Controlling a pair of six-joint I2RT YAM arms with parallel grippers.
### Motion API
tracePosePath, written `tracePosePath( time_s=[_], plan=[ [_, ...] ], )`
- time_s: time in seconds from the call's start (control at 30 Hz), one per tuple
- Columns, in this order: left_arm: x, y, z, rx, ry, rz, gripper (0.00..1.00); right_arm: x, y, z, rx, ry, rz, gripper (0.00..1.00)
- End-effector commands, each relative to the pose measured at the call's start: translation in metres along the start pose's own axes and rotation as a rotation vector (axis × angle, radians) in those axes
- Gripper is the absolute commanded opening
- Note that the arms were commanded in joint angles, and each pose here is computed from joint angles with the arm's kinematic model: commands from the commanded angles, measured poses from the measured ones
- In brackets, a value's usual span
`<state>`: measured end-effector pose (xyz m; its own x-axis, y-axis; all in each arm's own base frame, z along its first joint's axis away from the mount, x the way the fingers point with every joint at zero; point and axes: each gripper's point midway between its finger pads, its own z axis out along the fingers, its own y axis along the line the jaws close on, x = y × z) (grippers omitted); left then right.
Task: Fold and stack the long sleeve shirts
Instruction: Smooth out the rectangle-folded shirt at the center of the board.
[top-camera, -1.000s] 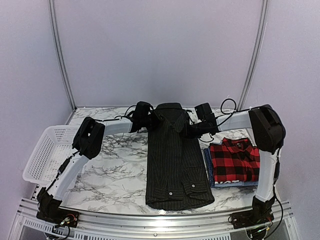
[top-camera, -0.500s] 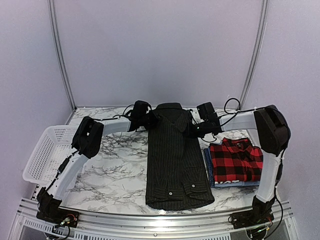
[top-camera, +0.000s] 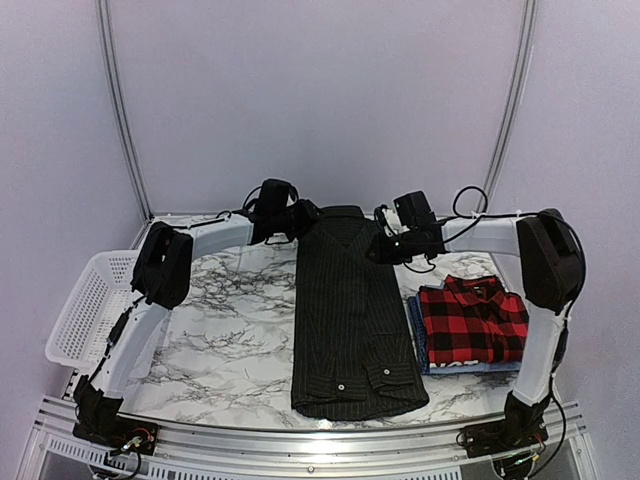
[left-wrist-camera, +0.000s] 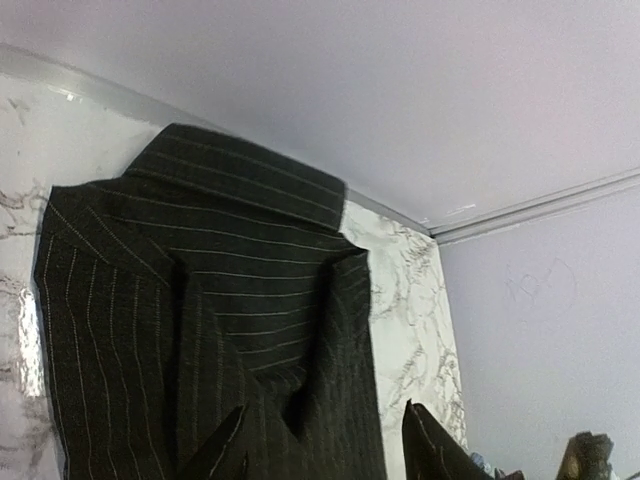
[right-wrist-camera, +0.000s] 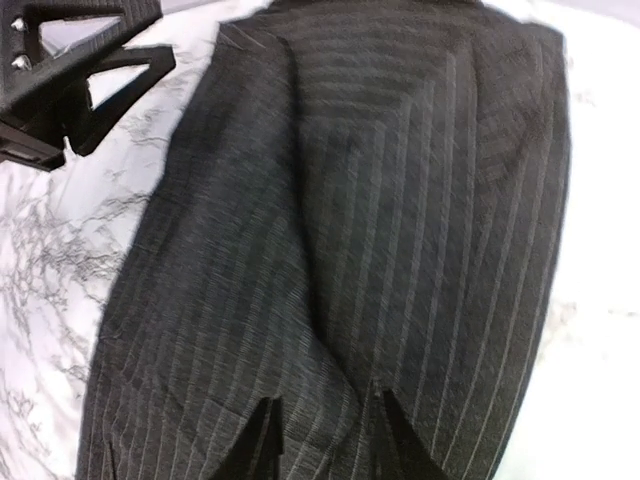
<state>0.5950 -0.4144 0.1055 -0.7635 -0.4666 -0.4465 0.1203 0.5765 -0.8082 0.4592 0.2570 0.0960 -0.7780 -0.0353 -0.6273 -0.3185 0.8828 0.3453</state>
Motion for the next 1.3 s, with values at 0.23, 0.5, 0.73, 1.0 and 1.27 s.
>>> tracePosePath(
  time_s=[0.23,0.5,0.73,1.0,1.27],
  plan=[
    [0.003,-0.033,-0.084,-0.04,0.101,0.112,0.5,-0.04,0.058,0.036,-0.196,-0.035,-0.126,0.16],
    [0.051,0.012,-0.114,-0.143,0.258,0.115,0.5,-0.031,0.051,0.064,-0.17,0.006,-0.121,0.18],
    [0.088,0.044,-0.132,-0.198,0.358,0.091,0.51,-0.017,0.026,0.084,-0.069,0.044,-0.109,0.22],
    [0.12,0.061,-0.136,-0.223,0.439,0.094,0.51,-0.004,0.013,0.103,-0.036,0.08,-0.111,0.3],
    [0.126,0.075,-0.13,-0.318,0.432,0.14,0.51,0.005,0.007,0.108,-0.001,0.098,-0.126,0.37]
  ],
)
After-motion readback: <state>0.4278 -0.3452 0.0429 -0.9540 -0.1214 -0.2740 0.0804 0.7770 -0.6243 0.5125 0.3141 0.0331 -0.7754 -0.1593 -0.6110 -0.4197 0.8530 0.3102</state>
